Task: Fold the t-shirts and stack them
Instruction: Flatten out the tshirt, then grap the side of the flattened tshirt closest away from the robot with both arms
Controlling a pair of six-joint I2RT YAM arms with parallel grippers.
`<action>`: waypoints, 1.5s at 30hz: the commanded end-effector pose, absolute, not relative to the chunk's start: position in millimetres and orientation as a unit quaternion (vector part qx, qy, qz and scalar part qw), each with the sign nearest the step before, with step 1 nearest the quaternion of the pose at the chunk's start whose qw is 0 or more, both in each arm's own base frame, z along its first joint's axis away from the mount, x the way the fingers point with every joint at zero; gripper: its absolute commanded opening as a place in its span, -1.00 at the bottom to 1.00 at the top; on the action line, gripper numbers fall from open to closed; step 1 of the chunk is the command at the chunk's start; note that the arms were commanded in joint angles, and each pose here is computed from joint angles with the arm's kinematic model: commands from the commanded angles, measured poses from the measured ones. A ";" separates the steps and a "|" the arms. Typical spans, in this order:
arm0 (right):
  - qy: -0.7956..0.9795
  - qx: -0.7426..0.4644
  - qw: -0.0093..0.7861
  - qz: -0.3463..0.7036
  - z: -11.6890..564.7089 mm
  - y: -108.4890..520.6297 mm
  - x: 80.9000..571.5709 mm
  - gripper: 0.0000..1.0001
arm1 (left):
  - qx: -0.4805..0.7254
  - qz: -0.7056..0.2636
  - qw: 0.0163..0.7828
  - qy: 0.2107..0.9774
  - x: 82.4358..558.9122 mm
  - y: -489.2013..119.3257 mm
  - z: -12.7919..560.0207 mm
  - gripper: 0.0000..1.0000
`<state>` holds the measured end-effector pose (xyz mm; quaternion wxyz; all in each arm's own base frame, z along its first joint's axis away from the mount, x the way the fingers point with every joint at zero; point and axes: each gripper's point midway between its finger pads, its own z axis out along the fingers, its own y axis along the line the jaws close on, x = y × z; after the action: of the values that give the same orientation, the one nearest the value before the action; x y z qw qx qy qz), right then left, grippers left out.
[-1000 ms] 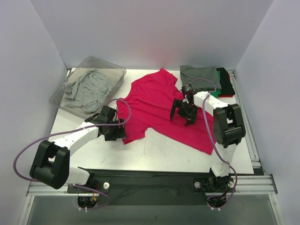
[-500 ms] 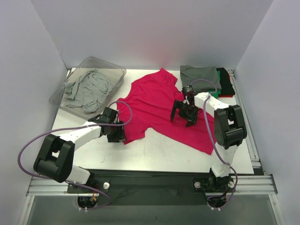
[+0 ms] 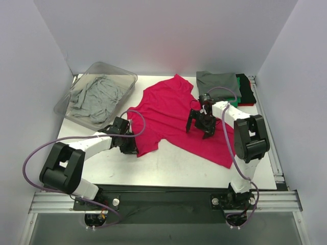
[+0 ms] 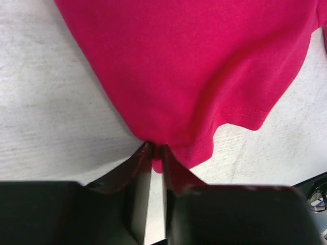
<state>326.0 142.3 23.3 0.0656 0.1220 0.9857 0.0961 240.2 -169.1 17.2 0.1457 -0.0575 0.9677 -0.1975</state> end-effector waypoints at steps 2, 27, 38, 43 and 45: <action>0.985 0.120 0.077 0.098 41.4 141.3 318.0 0.93 | -0.062 -0.181 0.110 0.975 225.5 -162.5 -7.9 -0.64; 0.974 0.225 0.014 -0.004 37.8 54.6 195.5 0.93 | -0.117 -0.164 0.202 0.958 286.1 -107.3 45.5 -1.00; 0.963 0.267 -0.002 -0.037 28.9 27.4 189.0 0.92 | -0.117 -0.175 0.202 0.957 290.8 -106.0 42.7 -1.00; 0.963 0.265 -0.005 -0.040 21.9 28.1 206.1 0.92 | -0.118 -0.174 0.208 0.955 295.4 -102.9 43.2 -1.00; 0.964 0.264 -0.001 -0.038 21.4 28.8 215.1 0.92 | -0.120 -0.171 0.210 0.955 297.5 -99.9 42.7 -1.00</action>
<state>201.7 33.2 15.9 -0.0125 0.2621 0.9646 -0.0244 279.0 -101.1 29.4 0.1808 -0.1303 0.9611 -0.1629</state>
